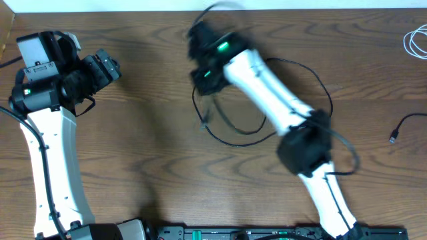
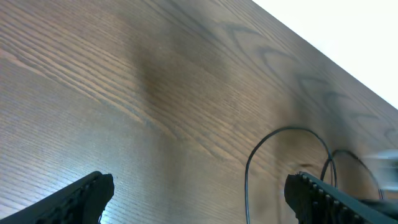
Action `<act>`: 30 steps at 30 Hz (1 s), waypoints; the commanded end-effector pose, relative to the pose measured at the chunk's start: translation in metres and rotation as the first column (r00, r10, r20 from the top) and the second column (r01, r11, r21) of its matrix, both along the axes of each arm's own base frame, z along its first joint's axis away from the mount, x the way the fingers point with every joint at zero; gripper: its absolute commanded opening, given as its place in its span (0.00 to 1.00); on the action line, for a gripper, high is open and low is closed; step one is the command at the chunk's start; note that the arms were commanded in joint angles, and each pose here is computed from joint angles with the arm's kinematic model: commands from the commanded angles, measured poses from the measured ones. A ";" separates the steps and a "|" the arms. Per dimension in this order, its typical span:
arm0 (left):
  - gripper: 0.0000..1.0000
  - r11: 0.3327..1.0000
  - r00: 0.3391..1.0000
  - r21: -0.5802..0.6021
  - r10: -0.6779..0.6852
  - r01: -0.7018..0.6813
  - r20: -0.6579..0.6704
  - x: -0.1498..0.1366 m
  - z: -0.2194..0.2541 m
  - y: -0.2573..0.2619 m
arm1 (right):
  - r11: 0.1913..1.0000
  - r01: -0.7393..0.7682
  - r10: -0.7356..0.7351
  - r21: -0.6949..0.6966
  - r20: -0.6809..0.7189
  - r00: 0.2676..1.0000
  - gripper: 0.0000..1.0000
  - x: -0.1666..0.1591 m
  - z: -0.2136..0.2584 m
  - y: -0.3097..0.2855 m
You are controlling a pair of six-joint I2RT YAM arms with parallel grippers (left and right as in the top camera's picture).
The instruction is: Untangle cables
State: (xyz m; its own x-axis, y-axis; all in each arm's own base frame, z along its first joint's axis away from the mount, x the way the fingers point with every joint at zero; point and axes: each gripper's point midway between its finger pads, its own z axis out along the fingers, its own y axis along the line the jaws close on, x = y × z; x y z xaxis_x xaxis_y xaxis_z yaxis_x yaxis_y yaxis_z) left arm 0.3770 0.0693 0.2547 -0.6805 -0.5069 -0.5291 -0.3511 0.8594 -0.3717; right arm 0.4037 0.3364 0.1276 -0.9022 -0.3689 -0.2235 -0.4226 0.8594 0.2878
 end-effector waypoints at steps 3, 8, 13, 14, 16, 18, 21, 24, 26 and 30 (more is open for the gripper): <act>0.93 1.000 1.000 0.019 -0.005 0.005 0.009 0.000 0.004 0.003 | 0.996 0.073 -0.070 -0.059 0.046 0.996 0.01 0.025 0.033 -0.075; 0.93 1.000 1.000 0.018 -0.005 0.005 0.008 0.000 0.004 0.003 | 0.912 0.278 -0.253 -0.301 0.119 0.960 0.01 0.057 -0.001 -0.152; 0.93 1.000 1.000 0.018 -0.005 0.005 0.008 0.000 0.004 0.003 | 0.853 0.391 -0.349 -0.346 0.178 0.920 0.01 0.084 -0.033 -0.185; 0.93 1.000 1.000 0.018 -0.005 0.005 0.007 0.000 0.004 0.003 | 0.846 0.404 -0.360 -0.348 0.186 0.914 0.01 0.089 -0.042 -0.188; 0.93 1.000 1.000 0.018 -0.005 0.005 0.007 0.000 0.004 0.002 | 0.823 0.434 -0.376 -0.366 0.221 0.900 0.01 0.099 -0.055 -0.198; 0.93 1.000 1.000 0.018 -0.005 0.005 0.007 0.000 0.004 0.002 | 0.781 0.480 -0.396 -0.400 0.276 0.876 0.01 0.109 -0.065 -0.212; 0.93 1.000 1.000 0.018 -0.005 0.005 0.007 0.000 0.003 0.002 | 0.768 0.500 -0.403 -0.401 0.305 0.863 0.01 0.119 -0.077 -0.216; 0.93 1.000 1.000 0.017 -0.005 0.005 0.004 0.000 0.003 0.002 | 0.812 0.456 -0.373 -0.365 0.277 0.886 0.14 0.121 -0.081 -0.205; 0.93 1.000 1.000 0.017 -0.005 0.005 0.004 0.000 0.003 0.002 | 0.865 0.384 -0.320 -0.324 0.233 0.918 0.31 0.119 -0.083 -0.190; 0.93 1.000 1.000 0.017 -0.005 0.005 0.003 0.000 0.003 0.002 | 0.888 0.344 -0.300 -0.304 0.183 0.936 0.50 0.112 -0.096 -0.175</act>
State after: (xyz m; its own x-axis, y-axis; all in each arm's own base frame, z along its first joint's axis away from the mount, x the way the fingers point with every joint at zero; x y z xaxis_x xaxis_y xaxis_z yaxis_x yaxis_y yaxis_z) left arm 0.3768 0.0693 0.2544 -0.6812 -0.5071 -0.5280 -0.3519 0.8593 -0.3713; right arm 0.5214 0.1476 0.0442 -0.9498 -0.1024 -0.2957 -0.0724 0.9912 -0.1107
